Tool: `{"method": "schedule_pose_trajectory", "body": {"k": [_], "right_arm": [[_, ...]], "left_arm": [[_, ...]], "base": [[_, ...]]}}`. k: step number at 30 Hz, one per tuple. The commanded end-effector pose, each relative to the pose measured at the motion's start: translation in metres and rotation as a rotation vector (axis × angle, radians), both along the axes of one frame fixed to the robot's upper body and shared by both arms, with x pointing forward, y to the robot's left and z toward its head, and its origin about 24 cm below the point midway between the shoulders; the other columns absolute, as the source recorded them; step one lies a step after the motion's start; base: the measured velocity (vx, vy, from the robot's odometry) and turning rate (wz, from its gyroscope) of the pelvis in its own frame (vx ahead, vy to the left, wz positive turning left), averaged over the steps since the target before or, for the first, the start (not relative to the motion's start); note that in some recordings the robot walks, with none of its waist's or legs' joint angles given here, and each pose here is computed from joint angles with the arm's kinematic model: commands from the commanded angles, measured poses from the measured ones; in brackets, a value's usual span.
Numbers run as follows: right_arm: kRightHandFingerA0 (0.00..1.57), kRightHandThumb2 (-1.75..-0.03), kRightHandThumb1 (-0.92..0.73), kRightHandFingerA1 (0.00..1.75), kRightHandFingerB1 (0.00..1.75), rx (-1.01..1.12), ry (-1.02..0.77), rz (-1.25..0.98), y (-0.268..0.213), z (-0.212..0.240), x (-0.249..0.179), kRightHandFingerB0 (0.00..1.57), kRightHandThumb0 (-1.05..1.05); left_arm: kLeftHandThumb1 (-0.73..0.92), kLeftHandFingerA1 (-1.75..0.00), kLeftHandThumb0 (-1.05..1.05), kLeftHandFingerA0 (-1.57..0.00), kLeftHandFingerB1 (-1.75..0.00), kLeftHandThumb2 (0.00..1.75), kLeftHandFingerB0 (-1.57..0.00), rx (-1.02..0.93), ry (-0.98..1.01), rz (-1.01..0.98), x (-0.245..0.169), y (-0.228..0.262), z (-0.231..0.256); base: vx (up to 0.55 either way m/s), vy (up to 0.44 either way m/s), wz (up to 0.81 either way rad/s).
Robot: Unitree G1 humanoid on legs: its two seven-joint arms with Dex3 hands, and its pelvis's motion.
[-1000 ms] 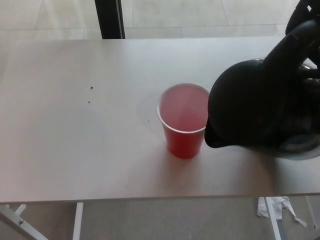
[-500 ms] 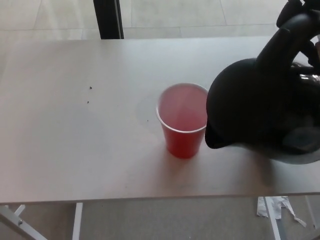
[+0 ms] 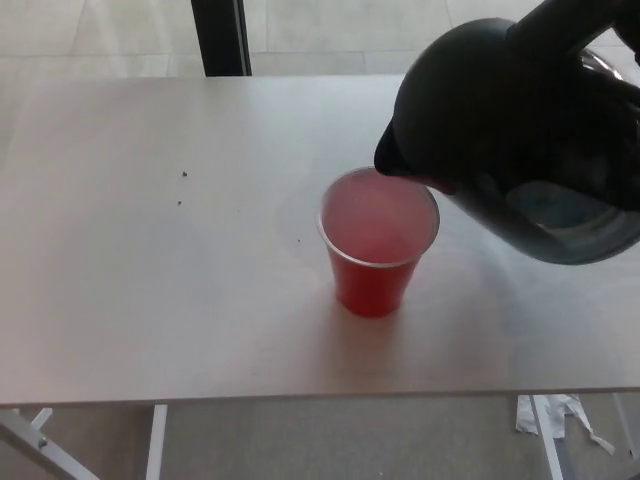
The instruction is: The robot uses its right hand to lift up a kettle kept on the middle of the desk by its handle and tilt it into a glass kept next to it to pour out water
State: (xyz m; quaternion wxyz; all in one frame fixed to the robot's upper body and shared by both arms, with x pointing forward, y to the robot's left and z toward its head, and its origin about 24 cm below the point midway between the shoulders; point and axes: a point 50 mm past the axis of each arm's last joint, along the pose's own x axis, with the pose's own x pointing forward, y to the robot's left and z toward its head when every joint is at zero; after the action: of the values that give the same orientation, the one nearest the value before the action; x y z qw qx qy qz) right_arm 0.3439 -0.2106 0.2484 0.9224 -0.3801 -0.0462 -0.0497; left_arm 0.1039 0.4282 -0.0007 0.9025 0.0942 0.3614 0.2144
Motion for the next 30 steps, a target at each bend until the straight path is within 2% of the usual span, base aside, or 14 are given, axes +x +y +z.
{"method": "schedule_pose_trajectory", "body": {"k": [1, 3, 4, 5, 7, 9, 12, 13, 14, 15, 17, 25, 28, 30], "right_arm": [[0.99, -1.12, -0.45, 1.61, 0.98, -0.005, -0.084, -0.042, 0.003, 0.018, -0.004, 0.84, -0.29], [0.9, -0.92, -0.51, 1.61, 0.82, 0.016, -0.066, -0.007, 0.005, 0.014, -0.003, 0.82, -0.27], [0.87, -0.93, -0.49, 1.71, 1.2, 0.001, -0.063, 0.017, 0.007, 0.012, -0.004, 0.76, -0.25], [0.87, -0.93, -0.49, 1.71, 1.2, -0.008, -0.067, 0.031, 0.008, 0.011, -0.004, 0.76, -0.25], [0.93, -1.2, -0.37, 1.75, 1.56, -0.02, -0.08, 0.083, 0.014, 0.009, -0.006, 0.81, -0.32], [0.94, -1.3, -0.35, 1.75, 1.54, -0.058, -0.093, 0.134, 0.02, 0.008, -0.007, 0.85, -0.34], [0.88, -1.14, -0.49, 1.71, 1.28, -0.079, -0.104, 0.169, 0.024, 0.004, -0.007, 0.85, -0.24], [1.07, -1.11, -0.46, 1.6, 1.26, -0.085, -0.111, 0.177, 0.026, 0.003, -0.006, 0.9, -0.26], [1.07, -1.11, -0.46, 1.6, 1.26, -0.086, -0.112, 0.179, 0.026, 0.003, -0.006, 0.9, -0.26], [0.87, -1.15, -0.49, 1.73, 1.35, -0.084, -0.114, 0.179, 0.026, 0.003, -0.006, 0.81, -0.2], [0.86, -1.19, -0.48, 1.75, 1.47, -0.082, -0.123, 0.181, 0.026, 0.003, -0.005, 0.78, -0.21], [0.89, -1.25, -0.44, 1.71, 1.44, -0.104, -0.169, 0.192, 0.027, 0.004, -0.004, 0.81, -0.19], [0.91, -1.29, -0.45, 1.75, 1.57, -0.15, -0.213, 0.228, 0.03, 0.003, -0.004, 0.77, -0.19], [0.89, -1.18, -0.52, 1.75, 1.61, -0.165, -0.226, 0.239, 0.032, 0.006, -0.004, 0.74, -0.21]], "left_arm": [[0.75, -0.58, -0.69, -0.62, -0.49, 0.62, -0.39, -0.009, 0.007, 0.016, -0.002, 0.001, 0.0], [0.76, -0.59, -0.71, -0.64, -0.49, 0.62, -0.39, 0.004, 0.009, 0.001, -0.002, 0.001, 0.0], [0.76, -0.57, -0.71, -0.62, -0.49, 0.63, -0.38, 0.01, 0.013, -0.002, -0.001, 0.001, 0.001], [0.76, -0.57, -0.71, -0.62, -0.49, 0.63, -0.38, 0.007, 0.013, -0.001, -0.001, 0.001, 0.002], [0.75, -0.58, -0.7, -0.61, -0.48, 0.62, -0.38, -0.002, 0.003, 0.004, 0.001, 0.001, 0.002], [0.76, -0.58, -0.71, -0.65, -0.48, 0.62, -0.4, 0.009, 0.006, 0.007, 0.002, 0.001, 0.002], [0.76, -0.57, -0.71, -0.62, -0.49, 0.63, -0.39, 0.012, 0.006, 0.001, 0.003, 0.001, 0.003], [0.77, -0.55, -0.7, -0.62, -0.47, 0.63, -0.38, 0.018, 0.006, -0.006, 0.003, 0.001, 0.004], [0.77, -0.55, -0.7, -0.62, -0.47, 0.63, -0.38, 0.018, 0.007, -0.007, 0.003, 0.001, 0.004], [0.77, -0.56, -0.71, -0.62, -0.48, 0.63, -0.38, 0.017, 0.006, -0.006, 0.003, 0.0, 0.005], [0.76, -0.56, -0.71, -0.62, -0.48, 0.63, -0.38, 0.011, 0.002, 0.0, 0.004, 0.0, 0.005], [0.76, -0.57, -0.72, -0.63, -0.48, 0.63, -0.37, 0.012, -0.005, -0.002, 0.007, 0.001, 0.006], [0.77, -0.54, -0.71, -0.63, -0.47, 0.63, -0.37, 0.018, 0.003, 0.003, 0.007, 0.002, 0.006], [0.77, -0.54, -0.71, -0.63, -0.48, 0.63, -0.38, 0.023, -0.001, -0.004, 0.008, 0.002, 0.007]], "base": [[0.0, 0.0, 0.0], [0.0, 0.0, 0.0], [0.0, 0.0, 0.0], [0.0, 0.0, 0.0], [0.0, 0.0, 0.0], [0.0, 0.0, 0.0], [0.0, 0.0, 0.0], [0.0, 0.0, 0.0], [0.0, 0.0, 0.0], [0.0, 0.0, 0.0], [0.0, 0.0, 0.0], [0.0, 0.0, 0.0], [0.0, 0.0, 0.0], [0.0, 0.0, 0.0]]}}
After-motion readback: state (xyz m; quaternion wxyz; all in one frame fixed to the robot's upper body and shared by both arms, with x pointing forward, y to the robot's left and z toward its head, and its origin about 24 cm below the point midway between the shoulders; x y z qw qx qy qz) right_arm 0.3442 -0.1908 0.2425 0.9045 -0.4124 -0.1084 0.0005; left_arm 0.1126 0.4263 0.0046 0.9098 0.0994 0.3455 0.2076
